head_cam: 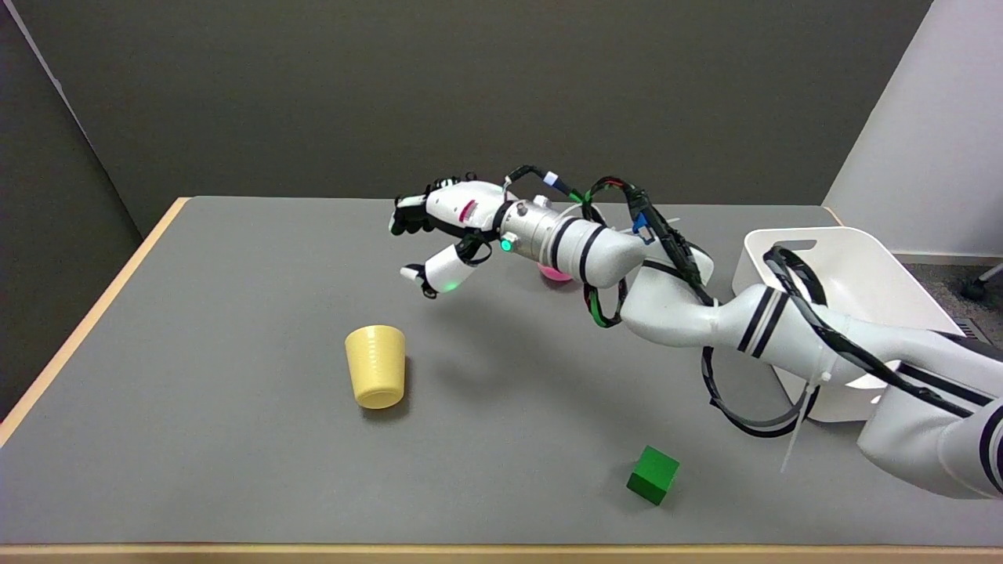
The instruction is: Pick up the yellow cup.
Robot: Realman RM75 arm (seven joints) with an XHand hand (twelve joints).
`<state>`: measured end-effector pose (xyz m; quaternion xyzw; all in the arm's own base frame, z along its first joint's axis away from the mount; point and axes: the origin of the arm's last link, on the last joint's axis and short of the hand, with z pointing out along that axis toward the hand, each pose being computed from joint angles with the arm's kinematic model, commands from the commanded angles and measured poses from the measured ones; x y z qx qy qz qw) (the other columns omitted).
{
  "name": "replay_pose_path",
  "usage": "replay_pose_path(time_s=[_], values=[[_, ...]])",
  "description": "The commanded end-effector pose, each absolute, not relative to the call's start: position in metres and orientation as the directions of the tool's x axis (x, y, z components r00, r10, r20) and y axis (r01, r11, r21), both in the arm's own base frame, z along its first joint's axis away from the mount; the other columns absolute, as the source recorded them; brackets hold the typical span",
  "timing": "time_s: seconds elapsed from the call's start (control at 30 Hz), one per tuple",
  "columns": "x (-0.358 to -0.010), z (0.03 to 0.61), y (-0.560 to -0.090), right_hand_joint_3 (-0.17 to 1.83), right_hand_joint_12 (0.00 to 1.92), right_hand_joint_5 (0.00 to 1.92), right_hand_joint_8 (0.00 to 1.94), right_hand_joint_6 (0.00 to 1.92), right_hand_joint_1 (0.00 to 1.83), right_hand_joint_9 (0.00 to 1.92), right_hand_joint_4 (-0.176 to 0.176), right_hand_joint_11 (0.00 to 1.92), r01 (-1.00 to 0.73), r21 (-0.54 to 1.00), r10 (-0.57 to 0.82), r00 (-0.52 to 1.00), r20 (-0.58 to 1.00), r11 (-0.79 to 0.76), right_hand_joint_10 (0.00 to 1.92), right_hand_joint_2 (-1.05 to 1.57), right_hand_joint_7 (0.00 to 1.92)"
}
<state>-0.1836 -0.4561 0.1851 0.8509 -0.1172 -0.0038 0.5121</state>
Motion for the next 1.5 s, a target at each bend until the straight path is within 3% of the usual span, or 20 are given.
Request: replay_pose_path(time_s=[0.03,0.77,0.87,0.9,0.97,1.5], values=[[-0.193,0.159,-0.455,0.86,1.23,0.35,0.49,0.66,0.55,0.36,-0.009,0.12,-0.169,0.836,-0.224,0.973,0.057,-0.521,0.91,0.71,0.46],[-0.229,0.144,-0.444,0.85,1.22,0.39,0.49,0.77,0.56,0.33,-0.03,0.1,-0.199,0.849,-0.316,0.948,0.04,-0.489,0.91,0.71,0.45],[-0.233,0.134,-0.438,0.85,1.22,0.4,0.49,0.81,0.56,0.33,-0.03,0.09,-0.222,0.838,-0.337,0.94,0.048,-0.498,0.9,0.72,0.44],[-0.223,0.074,-0.397,0.85,1.21,0.4,0.49,0.81,0.56,0.32,-0.03,0.09,-0.354,0.711,-0.412,0.906,0.099,-0.607,0.9,0.72,0.44],[-0.235,0.13,-0.438,0.85,1.21,0.41,0.48,0.82,0.55,0.32,-0.03,0.09,-0.224,0.837,-0.342,0.939,0.047,-0.499,0.89,0.72,0.43],[-0.218,0.112,-0.443,0.84,1.2,0.41,0.48,0.83,0.55,0.3,-0.039,0.08,-0.182,0.824,-0.294,0.956,0.02,-0.537,0.88,0.72,0.42]])
